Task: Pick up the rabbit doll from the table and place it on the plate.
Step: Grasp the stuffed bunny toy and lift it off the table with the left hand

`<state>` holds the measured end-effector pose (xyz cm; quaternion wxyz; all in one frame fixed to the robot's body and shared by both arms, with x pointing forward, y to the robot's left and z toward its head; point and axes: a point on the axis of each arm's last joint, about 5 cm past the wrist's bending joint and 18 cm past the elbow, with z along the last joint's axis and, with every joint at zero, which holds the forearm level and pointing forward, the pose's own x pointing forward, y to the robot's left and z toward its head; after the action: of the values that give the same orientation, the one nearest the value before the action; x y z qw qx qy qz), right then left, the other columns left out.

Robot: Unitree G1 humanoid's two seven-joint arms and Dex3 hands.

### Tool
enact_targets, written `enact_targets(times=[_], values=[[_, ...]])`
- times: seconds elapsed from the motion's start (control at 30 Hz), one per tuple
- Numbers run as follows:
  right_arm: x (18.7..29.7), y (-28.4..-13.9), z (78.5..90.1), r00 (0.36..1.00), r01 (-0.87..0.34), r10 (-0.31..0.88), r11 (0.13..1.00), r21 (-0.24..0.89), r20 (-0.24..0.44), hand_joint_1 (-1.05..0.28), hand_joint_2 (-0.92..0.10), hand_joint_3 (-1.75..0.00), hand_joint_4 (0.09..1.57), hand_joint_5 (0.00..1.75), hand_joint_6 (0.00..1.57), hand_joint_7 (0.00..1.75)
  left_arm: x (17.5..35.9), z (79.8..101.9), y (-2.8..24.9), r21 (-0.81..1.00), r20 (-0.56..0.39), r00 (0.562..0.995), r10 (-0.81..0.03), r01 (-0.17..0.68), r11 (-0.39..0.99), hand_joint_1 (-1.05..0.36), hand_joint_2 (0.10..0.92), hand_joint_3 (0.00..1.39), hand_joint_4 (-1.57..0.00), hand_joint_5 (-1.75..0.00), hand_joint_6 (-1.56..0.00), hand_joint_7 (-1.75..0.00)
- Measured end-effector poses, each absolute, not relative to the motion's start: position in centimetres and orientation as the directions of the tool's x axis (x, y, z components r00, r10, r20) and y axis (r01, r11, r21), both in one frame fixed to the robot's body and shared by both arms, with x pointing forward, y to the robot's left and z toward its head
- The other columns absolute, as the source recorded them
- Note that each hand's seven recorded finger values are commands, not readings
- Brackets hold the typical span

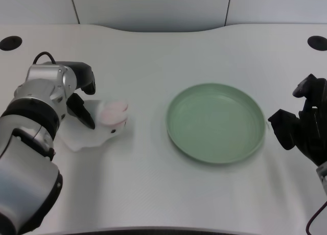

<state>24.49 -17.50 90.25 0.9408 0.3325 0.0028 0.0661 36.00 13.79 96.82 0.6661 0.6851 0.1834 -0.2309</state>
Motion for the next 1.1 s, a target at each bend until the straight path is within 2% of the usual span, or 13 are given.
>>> enact_targets(times=[0.2, 0.3, 0.37, 0.47, 0.6, 0.83, 0.97, 1.1], values=[[24.51, -17.43, 90.26, 0.991, -0.126, 0.130, 0.770, 0.625, 0.038, -0.52, -0.89, -0.84, 1.57, 1.75, 1.57, 1.75, 36.05, 96.95, 13.97, 0.811, -0.578, 0.812, -0.082, 0.583, 0.055, -0.82, 0.704, 0.00, -0.30, -0.03, -0.48, -0.01], [24.51, -17.41, 90.28, 0.991, -0.127, 0.127, 0.773, 0.622, 0.044, -0.51, -0.89, -0.84, 1.57, 1.75, 1.57, 1.75, 36.03, 96.90, 14.09, 0.791, -0.596, 0.797, -0.099, 0.604, 0.103, -0.81, 0.711, 0.01, -0.31, -0.03, -0.48, 0.00], [24.51, -17.43, 90.28, 0.991, -0.127, 0.127, 0.773, 0.622, 0.044, -0.51, -0.88, -0.84, 1.57, 1.75, 1.57, 1.75, 36.03, 96.89, 14.18, 0.766, -0.622, 0.776, -0.106, 0.631, 0.124, -0.75, 0.724, 0.01, -0.29, -0.02, -0.46, 0.00], [24.51, -17.44, 90.29, 0.991, -0.125, 0.124, 0.774, 0.620, 0.045, -0.52, -0.88, -0.84, 1.57, 1.75, 1.57, 1.75, 36.06, 96.94, 14.38, 0.716, -0.670, 0.734, -0.115, 0.679, 0.165, -0.73, 0.729, 0.00, -0.29, -0.01, -0.44, 0.00], [24.51, -17.45, 90.28, 0.991, -0.123, 0.124, 0.780, 0.614, 0.042, -0.52, -0.89, -0.84, 1.57, 1.75, 1.57, 1.75, 36.08, 97.03, 14.52, 0.692, -0.691, 0.712, -0.125, 0.702, 0.168, -0.74, 0.739, 0.01, -0.29, -0.01, -0.44, 0.00], [24.46, -17.49, 90.24, 0.991, -0.125, 0.124, 0.781, 0.611, 0.045, -0.51, -0.89, -0.86, 1.57, 1.75, 1.57, 1.75, 36.08, 97.01, 14.48, 0.682, -0.696, 0.708, -0.122, 0.704, 0.196, -0.62, 0.697, 0.00, -0.31, -0.01, -0.47, -0.01], [24.31, -17.54, 90.26, 0.992, -0.121, 0.118, 0.785, 0.608, 0.045, -0.52, -0.88, -0.86, 1.57, 1.75, 1.57, 1.75, 36.06, 96.95, 14.32, 0.695, -0.690, 0.714, -0.117, 0.699, 0.170, -0.57, 0.701, 0.00, -0.33, -0.02, -0.49, -0.01], [24.14, -17.64, 90.11, 0.993, -0.115, 0.114, 0.782, 0.613, 0.040, -0.52, -0.87, -0.84, 1.57, 1.75, 1.57, 1.75, 35.90, 96.52, 14.14, 0.713, -0.675, 0.729, -0.115, 0.684, 0.155, -0.36, 0.744, 0.01, -0.35, -0.02, -0.49, 0.00]])
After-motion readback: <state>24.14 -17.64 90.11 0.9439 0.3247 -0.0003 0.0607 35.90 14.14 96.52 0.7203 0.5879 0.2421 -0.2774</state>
